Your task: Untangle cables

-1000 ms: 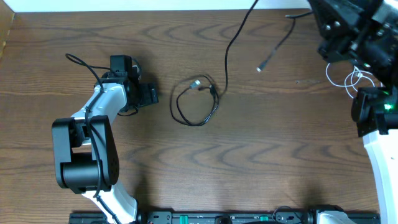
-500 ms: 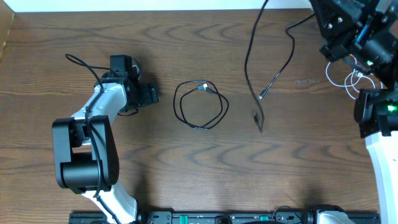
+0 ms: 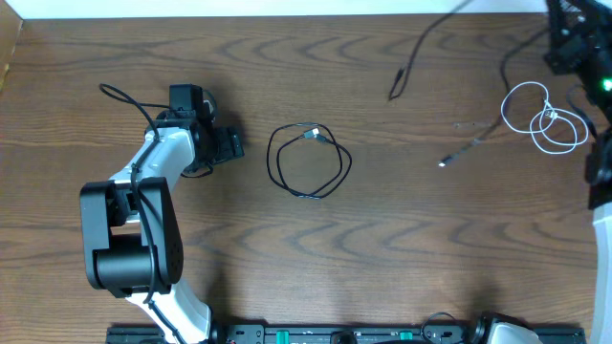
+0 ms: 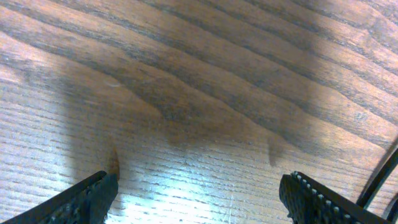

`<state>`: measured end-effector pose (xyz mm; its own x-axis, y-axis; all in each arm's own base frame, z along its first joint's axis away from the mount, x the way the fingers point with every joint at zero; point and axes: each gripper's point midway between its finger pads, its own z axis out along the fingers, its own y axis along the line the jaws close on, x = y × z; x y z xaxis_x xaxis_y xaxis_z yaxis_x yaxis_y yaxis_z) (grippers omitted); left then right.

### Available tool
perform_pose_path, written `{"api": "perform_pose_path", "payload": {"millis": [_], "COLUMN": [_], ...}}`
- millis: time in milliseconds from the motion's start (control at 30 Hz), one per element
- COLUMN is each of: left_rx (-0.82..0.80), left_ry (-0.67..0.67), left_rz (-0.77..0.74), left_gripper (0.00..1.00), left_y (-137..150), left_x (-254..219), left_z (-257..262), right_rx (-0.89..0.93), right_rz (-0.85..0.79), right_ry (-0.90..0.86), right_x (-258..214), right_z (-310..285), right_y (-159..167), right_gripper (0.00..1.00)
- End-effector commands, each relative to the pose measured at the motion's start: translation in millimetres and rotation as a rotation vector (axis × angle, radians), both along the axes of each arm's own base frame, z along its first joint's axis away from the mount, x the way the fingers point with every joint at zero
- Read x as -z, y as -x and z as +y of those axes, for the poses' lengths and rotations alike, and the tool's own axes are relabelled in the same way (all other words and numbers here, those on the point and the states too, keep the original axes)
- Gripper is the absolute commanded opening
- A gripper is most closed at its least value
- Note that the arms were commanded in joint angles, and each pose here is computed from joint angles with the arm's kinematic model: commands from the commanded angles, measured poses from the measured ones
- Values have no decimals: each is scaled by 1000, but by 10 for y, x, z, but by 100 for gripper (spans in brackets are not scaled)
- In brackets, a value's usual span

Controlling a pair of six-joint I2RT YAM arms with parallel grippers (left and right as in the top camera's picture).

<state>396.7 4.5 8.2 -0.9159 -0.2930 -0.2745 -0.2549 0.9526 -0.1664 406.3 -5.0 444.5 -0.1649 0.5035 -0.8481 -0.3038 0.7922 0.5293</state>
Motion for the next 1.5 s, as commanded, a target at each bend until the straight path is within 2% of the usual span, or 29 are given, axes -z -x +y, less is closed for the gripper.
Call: {"api": "perform_pose_path", "payload": {"millis": [0,100,267,300,367,433,500,533,667,800,900,1467], "left_rx": [-9,-9,-12,-12,-12,-12,-12,-12,-12,-12,-18,-23], "left_ry": [-4,-4,-3,-3,-3,-3,-3,-3,-3,-3,-1,1], "left_rz": [-18,-18,-18,-18,-18,-18,-18,-18,-18,-18,-17,-17], "left_gripper": [88,89,88,88,88,88,88,89,89,88,88,89], "left_y": [-13,-14,-14,-14,-13,-13,-13,-13,-14,-14,-14,-14], "left_x": [-78,-78,-78,-78,-78,-78,-78,-78,-78,-78,-78,-78], "left_z": [12,12,12,12,12,12,12,12,12,12,12,12], "right_rx": [225,345,360,321,62,-48,-39,27,151,294,373,326], "right_rz": [108,240,311,299,183,73,-8,-29,-32,52,118,553], "right_ry": [-47,-79,-209,-229,-205,-142,-102,-124,-148,-187,-154,-284], "right_x": [208,527,646,599,246,-36,-242,-340,-389,-176,50,1676], "right_z": [-539,-868,-1022,-977,-603,-418,-397,-469,-624,-870,-1033,-1363], "right_y": [-4,73,173,175,260,354,424,470,562,565,498,-236], "right_gripper": [1,1,1,1,1,1,1,1,1,1,1,1]}}
